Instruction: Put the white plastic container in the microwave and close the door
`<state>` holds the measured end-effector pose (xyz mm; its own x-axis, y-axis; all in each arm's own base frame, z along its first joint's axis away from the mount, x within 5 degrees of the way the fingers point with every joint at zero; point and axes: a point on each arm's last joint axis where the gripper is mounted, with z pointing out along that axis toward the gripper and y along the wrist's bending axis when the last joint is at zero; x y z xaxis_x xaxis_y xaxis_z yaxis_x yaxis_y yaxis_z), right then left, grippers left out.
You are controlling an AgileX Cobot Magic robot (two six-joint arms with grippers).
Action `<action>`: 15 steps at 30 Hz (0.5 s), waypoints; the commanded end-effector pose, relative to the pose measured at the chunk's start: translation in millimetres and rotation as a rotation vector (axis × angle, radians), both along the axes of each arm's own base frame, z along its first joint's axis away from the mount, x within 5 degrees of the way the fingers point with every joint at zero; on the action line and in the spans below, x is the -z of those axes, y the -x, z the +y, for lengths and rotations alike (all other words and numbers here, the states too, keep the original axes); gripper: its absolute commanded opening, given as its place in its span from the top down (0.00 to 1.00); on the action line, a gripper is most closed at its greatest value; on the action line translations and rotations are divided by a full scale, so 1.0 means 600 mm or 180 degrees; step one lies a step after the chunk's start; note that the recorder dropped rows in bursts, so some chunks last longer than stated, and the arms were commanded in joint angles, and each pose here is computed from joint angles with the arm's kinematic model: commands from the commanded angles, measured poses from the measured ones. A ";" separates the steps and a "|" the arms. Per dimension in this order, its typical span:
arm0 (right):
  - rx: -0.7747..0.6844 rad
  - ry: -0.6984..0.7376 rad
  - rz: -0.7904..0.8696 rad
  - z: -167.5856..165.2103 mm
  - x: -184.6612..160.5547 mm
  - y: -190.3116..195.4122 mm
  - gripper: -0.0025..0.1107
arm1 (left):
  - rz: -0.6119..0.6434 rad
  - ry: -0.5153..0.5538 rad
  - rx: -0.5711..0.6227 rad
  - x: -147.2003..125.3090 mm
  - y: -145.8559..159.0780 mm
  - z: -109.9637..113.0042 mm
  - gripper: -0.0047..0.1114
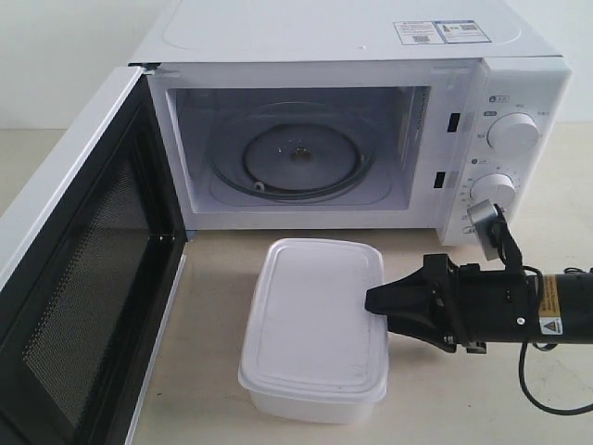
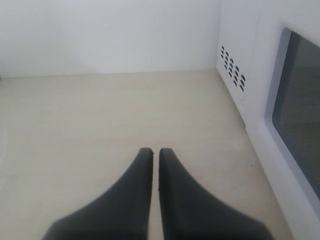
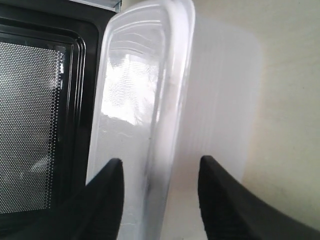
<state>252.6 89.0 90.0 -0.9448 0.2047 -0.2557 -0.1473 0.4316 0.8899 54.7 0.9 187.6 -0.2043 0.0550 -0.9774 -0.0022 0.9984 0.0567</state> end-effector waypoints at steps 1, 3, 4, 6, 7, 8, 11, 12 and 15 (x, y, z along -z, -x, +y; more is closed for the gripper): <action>-0.0002 0.0023 -0.0070 0.001 -0.003 -0.001 0.61 | -0.0015 0.0052 0.0021 0.001 0.000 -0.001 0.92; 0.0006 0.0049 -0.0049 0.001 -0.001 -0.001 0.61 | -0.0015 0.0052 0.0021 0.001 0.000 -0.001 0.92; 0.0002 0.0069 -0.0031 0.002 0.000 -0.001 0.61 | -0.0015 0.0052 0.0021 0.001 0.000 -0.001 0.92; 0.0008 0.0093 -0.0025 0.002 0.001 -0.001 0.64 | -0.0015 0.0052 0.0021 0.001 0.000 -0.001 0.92; 0.0009 0.0101 -0.0023 0.002 0.001 -0.001 0.69 | -0.0015 0.0052 0.0021 0.001 0.000 -0.001 0.92; 0.0004 0.0105 -0.0034 0.002 0.001 -0.001 0.75 | -0.0015 0.0052 0.0021 0.001 0.000 -0.001 0.92; -0.0034 0.0083 -0.0122 0.003 -0.001 -0.001 0.91 | -0.0015 0.0052 0.0021 0.001 0.000 -0.001 0.92; -0.0041 0.0073 -0.0135 0.003 -0.002 -0.001 0.95 | -0.0015 0.0052 0.0021 0.001 0.000 -0.001 0.92; -0.0057 0.0045 -0.0165 0.004 -0.003 -0.001 0.98 | -0.0015 0.0052 0.0021 0.001 0.000 -0.001 0.92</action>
<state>253.5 90.5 90.5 -0.9374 0.2010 -0.2845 -0.1729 0.4405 0.8810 54.7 0.9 187.6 -0.2043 0.0550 -0.9774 -0.0022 0.9984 0.0567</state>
